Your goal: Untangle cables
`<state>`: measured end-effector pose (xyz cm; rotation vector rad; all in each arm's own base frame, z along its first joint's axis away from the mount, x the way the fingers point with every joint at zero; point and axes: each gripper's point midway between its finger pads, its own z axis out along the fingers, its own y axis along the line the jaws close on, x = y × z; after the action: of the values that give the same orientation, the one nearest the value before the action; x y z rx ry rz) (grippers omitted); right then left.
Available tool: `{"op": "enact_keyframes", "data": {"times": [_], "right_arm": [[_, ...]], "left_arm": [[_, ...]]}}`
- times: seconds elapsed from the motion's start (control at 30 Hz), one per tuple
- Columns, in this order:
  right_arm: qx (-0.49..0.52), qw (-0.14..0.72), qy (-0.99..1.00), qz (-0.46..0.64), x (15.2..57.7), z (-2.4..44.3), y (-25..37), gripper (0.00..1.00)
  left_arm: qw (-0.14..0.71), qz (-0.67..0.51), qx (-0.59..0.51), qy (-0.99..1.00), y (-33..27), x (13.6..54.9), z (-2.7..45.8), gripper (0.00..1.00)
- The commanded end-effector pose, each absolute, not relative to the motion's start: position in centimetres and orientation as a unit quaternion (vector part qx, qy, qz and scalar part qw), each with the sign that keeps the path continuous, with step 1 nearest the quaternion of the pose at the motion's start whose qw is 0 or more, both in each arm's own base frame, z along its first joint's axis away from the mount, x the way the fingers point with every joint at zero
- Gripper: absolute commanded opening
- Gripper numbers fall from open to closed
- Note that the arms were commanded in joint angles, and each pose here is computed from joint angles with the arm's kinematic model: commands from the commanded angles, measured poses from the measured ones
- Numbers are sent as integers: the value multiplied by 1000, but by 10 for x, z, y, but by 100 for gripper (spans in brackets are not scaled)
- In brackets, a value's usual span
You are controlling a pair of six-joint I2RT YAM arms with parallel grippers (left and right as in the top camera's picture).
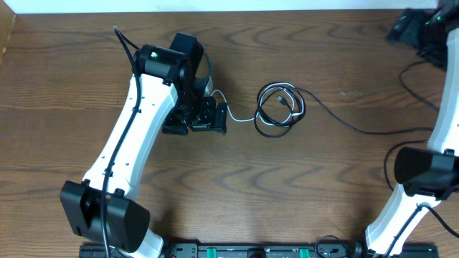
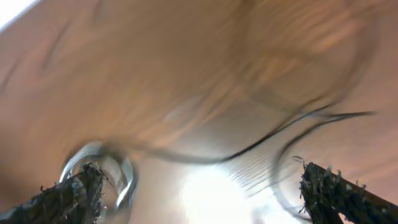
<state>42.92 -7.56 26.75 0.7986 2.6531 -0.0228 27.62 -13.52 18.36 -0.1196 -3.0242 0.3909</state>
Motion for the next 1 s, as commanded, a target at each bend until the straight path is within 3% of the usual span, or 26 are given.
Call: {"op": "enact_keyframes", "data": {"times": [0.0, 0.13, 0.47, 0.53, 0.6, 0.63, 0.73, 0.97], "right_arm": [[138, 125, 972, 143, 428, 243, -4, 99], [23, 93, 981, 169, 426, 206, 32, 99], [-119, 82, 977, 155, 430, 98, 92, 98], [-135, 86, 980, 119, 430, 82, 89, 88], [-143, 92, 983, 66, 433, 67, 81, 68], [-145, 95, 984, 45, 434, 62, 77, 64], [-149, 108, 983, -2, 439, 50, 69, 75], [-176, 118, 977, -14, 435, 16, 65, 73]], "left_arm": [[46, 122, -46, -990, -134, 276, 182, 98], [46, 122, -46, -990, -134, 276, 182, 98], [46, 122, -46, -990, -134, 276, 182, 98], [46, 122, -46, -990, -134, 276, 182, 98], [46, 122, -46, -990, -134, 276, 182, 98], [46, 122, -46, -990, -134, 276, 182, 98], [46, 122, -46, -990, -134, 276, 182, 98], [46, 122, -46, -990, -134, 276, 182, 98]]}}
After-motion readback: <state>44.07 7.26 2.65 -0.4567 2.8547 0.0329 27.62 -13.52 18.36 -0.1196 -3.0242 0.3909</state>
